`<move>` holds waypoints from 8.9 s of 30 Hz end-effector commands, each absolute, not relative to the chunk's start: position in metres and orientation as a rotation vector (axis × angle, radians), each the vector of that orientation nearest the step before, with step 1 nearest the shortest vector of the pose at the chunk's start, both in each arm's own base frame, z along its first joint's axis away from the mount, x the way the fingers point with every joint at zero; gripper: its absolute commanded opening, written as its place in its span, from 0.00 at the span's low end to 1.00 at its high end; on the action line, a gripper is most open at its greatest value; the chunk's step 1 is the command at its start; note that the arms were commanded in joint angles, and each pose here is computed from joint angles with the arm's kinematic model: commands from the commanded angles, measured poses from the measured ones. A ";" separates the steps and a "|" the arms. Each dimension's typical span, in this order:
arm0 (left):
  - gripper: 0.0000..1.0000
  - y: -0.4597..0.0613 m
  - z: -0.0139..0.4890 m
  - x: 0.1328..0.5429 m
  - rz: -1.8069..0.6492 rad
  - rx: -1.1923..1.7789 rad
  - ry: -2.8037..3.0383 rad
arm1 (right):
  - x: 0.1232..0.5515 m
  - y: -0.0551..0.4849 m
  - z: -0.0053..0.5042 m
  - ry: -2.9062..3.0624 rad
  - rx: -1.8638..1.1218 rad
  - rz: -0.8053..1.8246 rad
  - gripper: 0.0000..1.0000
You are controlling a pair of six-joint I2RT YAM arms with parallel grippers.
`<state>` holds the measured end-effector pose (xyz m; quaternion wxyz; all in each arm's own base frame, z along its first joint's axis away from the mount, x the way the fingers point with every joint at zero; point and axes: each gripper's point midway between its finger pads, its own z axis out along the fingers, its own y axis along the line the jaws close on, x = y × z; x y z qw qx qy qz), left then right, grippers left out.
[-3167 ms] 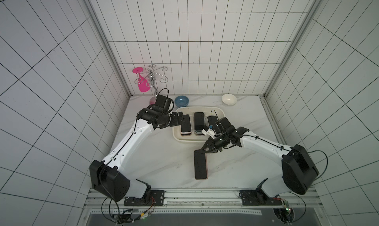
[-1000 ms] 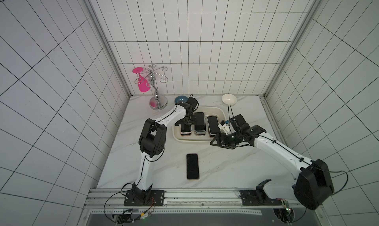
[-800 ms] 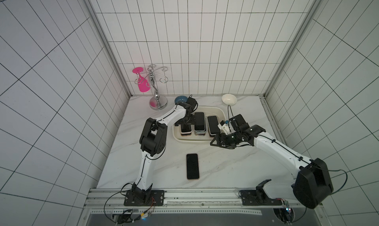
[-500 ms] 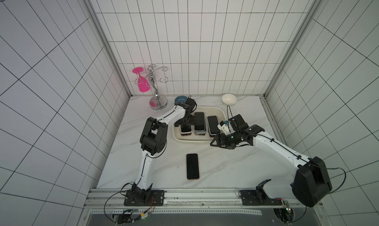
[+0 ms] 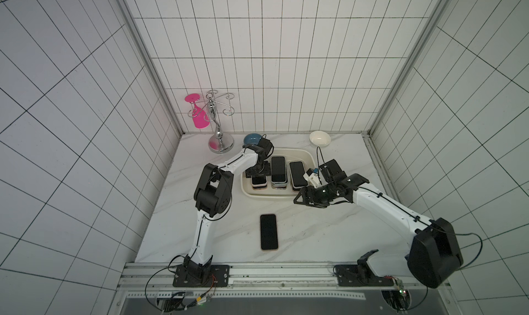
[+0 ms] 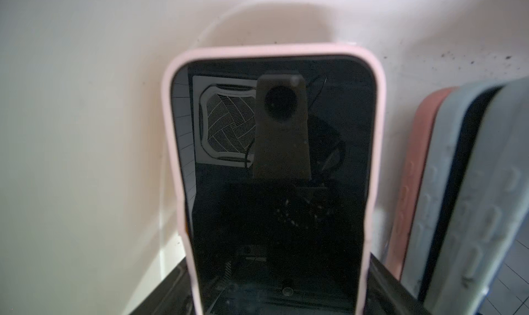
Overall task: Take the phone out of the storage box
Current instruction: Pick up the phone from the storage box, then place the phone at the center of the board, then pick up the phone from the storage box.
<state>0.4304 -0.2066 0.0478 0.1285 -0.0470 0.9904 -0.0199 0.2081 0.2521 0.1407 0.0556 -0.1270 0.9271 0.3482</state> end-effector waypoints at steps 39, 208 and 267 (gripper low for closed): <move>0.65 -0.249 0.189 0.332 -0.501 0.363 2.728 | 0.345 0.387 0.175 2.634 -0.497 1.708 0.61; 0.98 -0.190 0.098 0.416 0.072 -0.096 2.810 | 0.145 0.245 0.108 2.882 -0.508 1.065 0.77; 0.61 -0.249 0.169 0.361 -0.281 0.295 2.763 | 0.394 0.296 0.236 2.541 -0.262 1.545 0.68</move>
